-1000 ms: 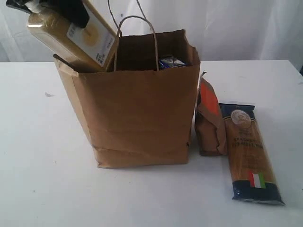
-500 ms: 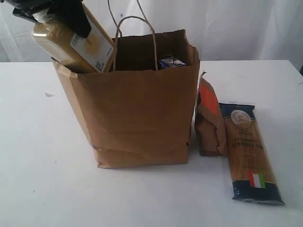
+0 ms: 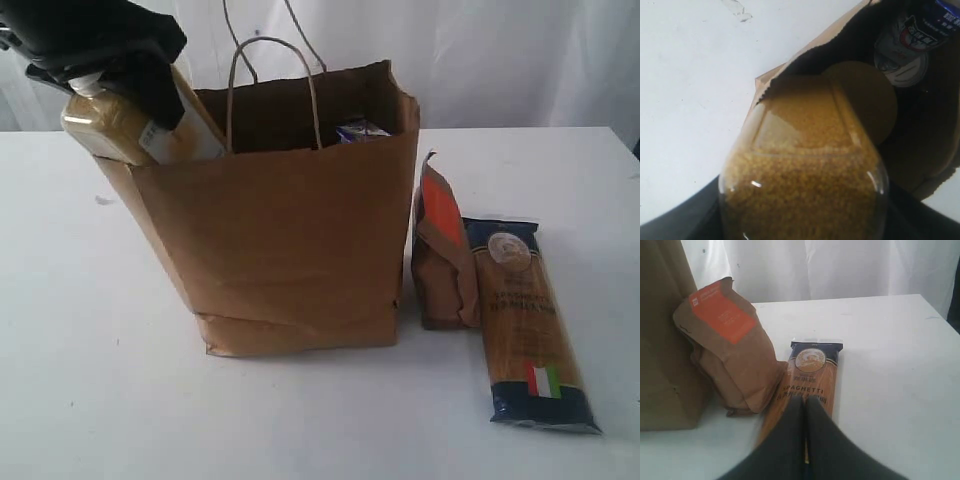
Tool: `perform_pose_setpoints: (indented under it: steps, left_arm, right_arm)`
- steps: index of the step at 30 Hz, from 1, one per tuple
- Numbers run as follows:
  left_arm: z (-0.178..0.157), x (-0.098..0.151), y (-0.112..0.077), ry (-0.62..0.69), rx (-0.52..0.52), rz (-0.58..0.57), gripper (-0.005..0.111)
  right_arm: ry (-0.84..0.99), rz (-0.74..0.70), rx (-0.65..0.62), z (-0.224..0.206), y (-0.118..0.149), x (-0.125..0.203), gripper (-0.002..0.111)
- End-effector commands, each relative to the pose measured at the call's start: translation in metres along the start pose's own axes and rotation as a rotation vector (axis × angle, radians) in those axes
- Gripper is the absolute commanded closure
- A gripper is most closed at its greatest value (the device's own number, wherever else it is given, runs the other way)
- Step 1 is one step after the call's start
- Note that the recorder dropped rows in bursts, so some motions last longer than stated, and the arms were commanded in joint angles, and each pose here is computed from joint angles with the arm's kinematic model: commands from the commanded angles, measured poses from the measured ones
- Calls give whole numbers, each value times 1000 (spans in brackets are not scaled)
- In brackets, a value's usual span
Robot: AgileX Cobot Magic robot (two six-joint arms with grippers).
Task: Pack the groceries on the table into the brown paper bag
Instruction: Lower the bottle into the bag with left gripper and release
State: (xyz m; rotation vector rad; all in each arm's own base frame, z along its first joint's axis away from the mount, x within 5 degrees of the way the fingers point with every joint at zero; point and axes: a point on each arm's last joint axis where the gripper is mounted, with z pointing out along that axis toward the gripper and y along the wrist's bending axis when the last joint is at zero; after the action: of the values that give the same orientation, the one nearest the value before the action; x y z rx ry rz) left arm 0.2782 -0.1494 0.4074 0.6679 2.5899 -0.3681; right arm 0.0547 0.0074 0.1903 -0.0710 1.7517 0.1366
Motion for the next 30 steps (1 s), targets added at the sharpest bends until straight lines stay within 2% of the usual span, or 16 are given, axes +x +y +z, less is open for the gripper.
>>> perform_pose_setpoints:
  steps: [1, 9, 14, 25, 30]
  left_arm:
    - [8, 5, 1, 108, -2, -10, 107]
    - [33, -8, 4, 150, 23, -27, 107]
    - [39, -24, -4, 122, 123, -39, 107]
    - [48, -30, -12, 128, 120, 9, 107]
    - [65, -31, -13, 168, 109, 20, 107]
  right_arm:
    - [-7, 7, 4, 0, 0, 1, 108]
    - [-7, 7, 4, 0, 0, 1, 108]
    - [-7, 7, 4, 0, 0, 1, 108]
    - [-7, 7, 4, 0, 0, 1, 108]
    - [-7, 7, 4, 0, 0, 1, 108]
